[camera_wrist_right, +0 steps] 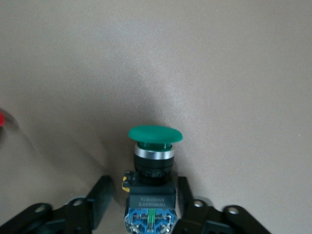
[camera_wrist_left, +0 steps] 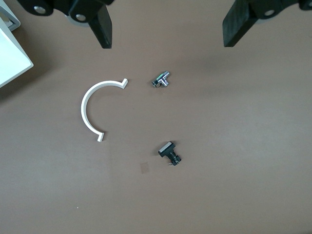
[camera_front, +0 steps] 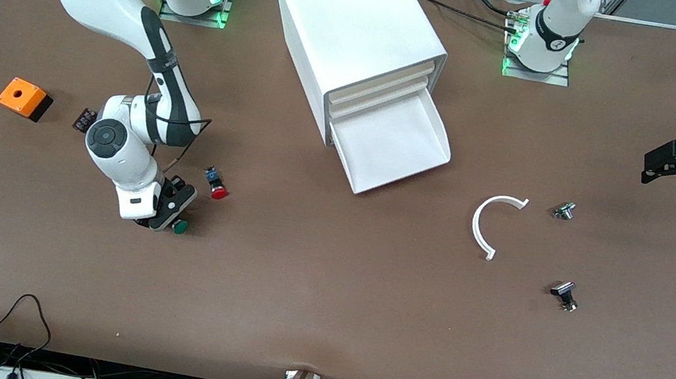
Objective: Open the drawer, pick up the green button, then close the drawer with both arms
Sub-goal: 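Lower the green button beside the red button and open the right gripper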
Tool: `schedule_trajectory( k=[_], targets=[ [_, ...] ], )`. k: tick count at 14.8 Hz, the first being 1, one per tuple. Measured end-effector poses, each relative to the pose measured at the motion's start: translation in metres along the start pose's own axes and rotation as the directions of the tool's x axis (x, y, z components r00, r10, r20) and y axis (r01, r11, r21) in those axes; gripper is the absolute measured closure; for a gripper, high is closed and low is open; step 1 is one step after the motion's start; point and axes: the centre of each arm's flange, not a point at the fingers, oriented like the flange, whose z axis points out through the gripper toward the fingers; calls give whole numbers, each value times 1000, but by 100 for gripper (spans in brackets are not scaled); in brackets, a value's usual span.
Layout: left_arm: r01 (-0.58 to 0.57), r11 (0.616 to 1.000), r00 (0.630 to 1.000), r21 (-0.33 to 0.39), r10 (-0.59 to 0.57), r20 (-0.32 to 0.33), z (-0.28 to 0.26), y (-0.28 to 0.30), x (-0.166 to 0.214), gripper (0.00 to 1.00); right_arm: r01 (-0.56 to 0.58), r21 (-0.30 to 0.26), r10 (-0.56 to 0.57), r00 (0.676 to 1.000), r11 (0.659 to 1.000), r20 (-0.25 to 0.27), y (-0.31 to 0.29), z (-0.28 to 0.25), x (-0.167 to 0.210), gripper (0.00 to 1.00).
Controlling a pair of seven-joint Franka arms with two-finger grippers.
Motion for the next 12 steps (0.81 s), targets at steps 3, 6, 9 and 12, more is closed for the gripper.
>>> schedule_trajectory(
  k=[3, 6, 9, 12],
  targets=[
    [0, 1000, 1000, 0, 0, 0, 0, 0, 0, 0, 0, -15, 0, 1000, 1000, -16, 3, -9, 5, 1],
    [0, 1000, 1000, 0, 0, 0, 0, 0, 0, 0, -41, 5, 41, 999, 999, -22, 6, -28, 9, 0],
    [0, 1000, 1000, 0, 0, 1, 0, 0, 0, 0, -102, 80, 105, 994, 992, -28, 4, -57, 17, 0],
    [0, 1000, 1000, 0, 0, 2, 0, 0, 0, 0, -172, 201, 173, 985, 964, 17, 6, -116, 28, 0]
  ],
)
